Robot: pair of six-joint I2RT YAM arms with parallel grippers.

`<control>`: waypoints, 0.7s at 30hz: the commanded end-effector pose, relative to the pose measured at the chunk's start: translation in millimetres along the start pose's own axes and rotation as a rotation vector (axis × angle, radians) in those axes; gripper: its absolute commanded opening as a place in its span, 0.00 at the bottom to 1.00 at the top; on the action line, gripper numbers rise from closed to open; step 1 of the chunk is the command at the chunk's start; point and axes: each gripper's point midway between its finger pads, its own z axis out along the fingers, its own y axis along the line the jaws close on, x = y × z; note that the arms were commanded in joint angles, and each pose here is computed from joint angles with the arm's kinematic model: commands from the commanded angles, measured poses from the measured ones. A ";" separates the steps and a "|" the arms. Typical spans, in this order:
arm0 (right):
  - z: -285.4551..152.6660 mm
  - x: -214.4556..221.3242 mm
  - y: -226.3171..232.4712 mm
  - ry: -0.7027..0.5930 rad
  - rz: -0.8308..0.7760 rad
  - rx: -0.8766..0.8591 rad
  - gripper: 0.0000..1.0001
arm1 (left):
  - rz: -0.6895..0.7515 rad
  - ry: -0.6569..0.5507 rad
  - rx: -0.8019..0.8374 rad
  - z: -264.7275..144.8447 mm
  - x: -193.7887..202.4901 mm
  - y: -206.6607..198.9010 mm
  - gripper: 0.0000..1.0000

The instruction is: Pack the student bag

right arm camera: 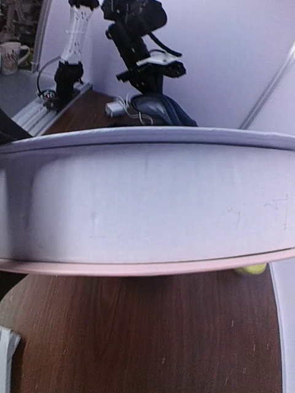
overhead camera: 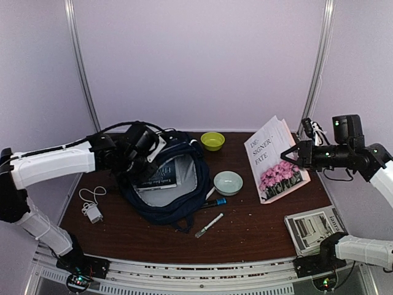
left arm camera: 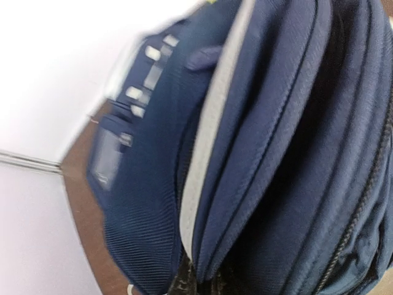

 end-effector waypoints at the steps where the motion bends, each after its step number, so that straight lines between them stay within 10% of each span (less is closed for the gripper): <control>1: 29.4 -6.1 87.3 0.002 0.026 -0.401 0.30 | -0.140 -0.251 -0.154 -47.7 -54.6 57.7 0.00; 12: 153.5 54.6 186.8 0.356 0.275 -0.690 0.28 | -0.115 -0.336 -0.282 -86.0 -102.6 98.6 0.00; 21: 267.3 38.8 208.5 0.343 0.437 -0.667 0.25 | -0.177 -0.480 -0.204 -119.4 -119.7 103.2 0.00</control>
